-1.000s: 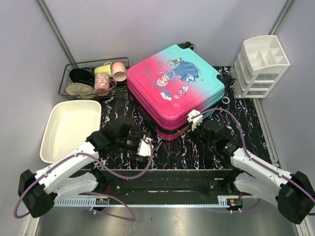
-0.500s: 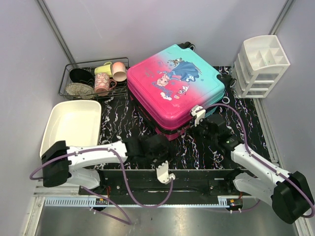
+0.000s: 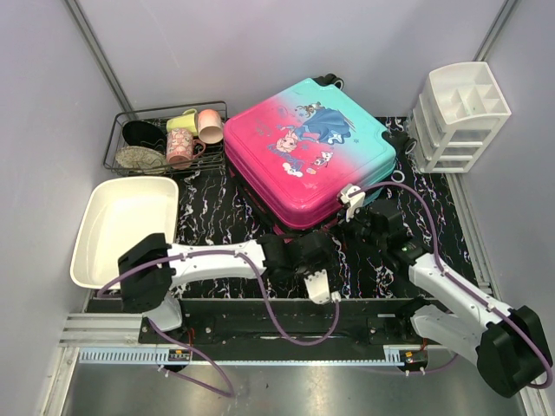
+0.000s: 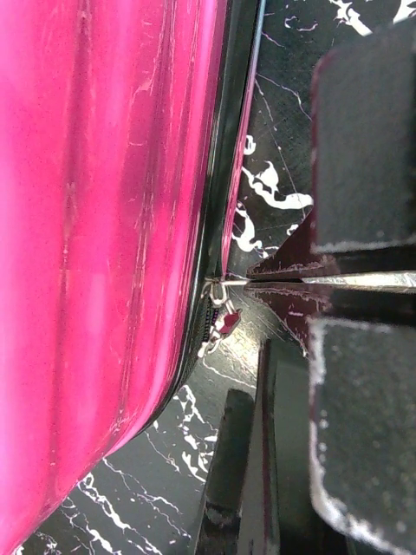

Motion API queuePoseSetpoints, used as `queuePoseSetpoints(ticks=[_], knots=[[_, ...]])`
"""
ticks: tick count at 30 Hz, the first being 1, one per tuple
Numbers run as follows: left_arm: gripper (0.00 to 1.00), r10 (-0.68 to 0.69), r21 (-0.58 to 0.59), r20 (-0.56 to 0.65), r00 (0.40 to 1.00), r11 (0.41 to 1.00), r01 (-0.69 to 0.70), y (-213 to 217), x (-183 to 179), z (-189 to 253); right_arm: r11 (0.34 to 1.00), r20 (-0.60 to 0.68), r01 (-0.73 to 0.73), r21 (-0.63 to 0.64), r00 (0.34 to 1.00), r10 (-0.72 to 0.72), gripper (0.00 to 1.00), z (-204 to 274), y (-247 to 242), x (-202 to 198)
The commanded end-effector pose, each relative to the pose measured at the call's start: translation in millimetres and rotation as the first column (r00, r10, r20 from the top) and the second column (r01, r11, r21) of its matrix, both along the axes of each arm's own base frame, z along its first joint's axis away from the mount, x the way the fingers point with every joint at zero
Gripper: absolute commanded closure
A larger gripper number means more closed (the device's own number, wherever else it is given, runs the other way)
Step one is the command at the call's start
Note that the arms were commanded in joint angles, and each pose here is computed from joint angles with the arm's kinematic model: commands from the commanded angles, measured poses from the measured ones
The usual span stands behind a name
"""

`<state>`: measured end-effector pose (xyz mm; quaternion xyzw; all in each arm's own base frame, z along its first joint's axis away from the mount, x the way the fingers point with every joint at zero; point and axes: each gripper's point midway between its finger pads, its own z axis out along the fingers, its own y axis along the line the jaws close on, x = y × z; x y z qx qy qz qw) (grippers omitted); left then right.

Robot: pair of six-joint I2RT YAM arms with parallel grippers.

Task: Open, take out, and arrange the luggage

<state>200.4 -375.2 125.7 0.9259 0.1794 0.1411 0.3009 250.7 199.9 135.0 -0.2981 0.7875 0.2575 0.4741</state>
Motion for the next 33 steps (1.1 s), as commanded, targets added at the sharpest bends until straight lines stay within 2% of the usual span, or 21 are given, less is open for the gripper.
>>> queuePoseSetpoints(ticks=[1,4,7,13,14,18,21,22,25,33], knots=[[0.42,0.048,0.034,0.104,0.993,0.998,-0.052,-6.7,19.2,16.4,0.998,0.102,0.043,0.048,0.994,-0.048,1.0,32.9,-6.1,13.8],[0.42,0.06,0.055,0.125,0.99,0.996,-0.067,-10.3,24.9,13.5,0.997,0.105,0.042,0.057,0.993,-0.048,1.0,33.7,-5.7,12.7],[0.43,0.092,0.135,0.141,0.986,0.985,-0.111,-4.0,32.2,4.8,0.997,0.104,0.046,0.065,0.993,-0.053,1.0,32.5,-6.8,11.6],[0.49,0.137,0.244,0.177,0.975,0.953,-0.178,12.0,42.1,-5.9,0.996,0.098,0.054,0.065,0.993,-0.06,1.0,27.0,-9.2,9.7],[0.51,0.147,0.256,0.179,0.973,0.948,-0.19,13.8,43.3,-8.1,0.996,0.097,0.054,0.064,0.993,-0.06,1.0,26.2,-9.0,9.6],[0.72,0.184,0.266,0.188,0.965,0.936,-0.23,23.5,46.2,-6.7,0.995,0.1,0.091,0.035,0.991,-0.095,1.0,18.9,-15.9,15.2],[0.82,0.197,0.285,0.194,0.961,0.926,-0.247,32.9,44.5,-6.1,0.994,0.098,0.105,0.015,0.99,-0.106,1.0,12.3,-19.4,17.9],[0.9,0.199,0.303,0.194,0.961,0.919,-0.251,38.3,43.7,-6.6,0.994,0.094,0.107,0.013,0.99,-0.107,1.0,10.3,-20.0,18.0],[1.0,0.213,0.319,0.186,0.959,0.91,-0.264,49.4,38.9,-6.5,0.993,0.103,0.118,0.001,0.988,-0.117,1.0,10.3,-22.5,22.1],[1.0,0.271,0.344,0.14,0.952,0.889,-0.303,82.0,24.2,-5.1,0.982,0.102,0.183,-0.04,0.979,-0.179,1.0,4.5,-33.7,35.9]])
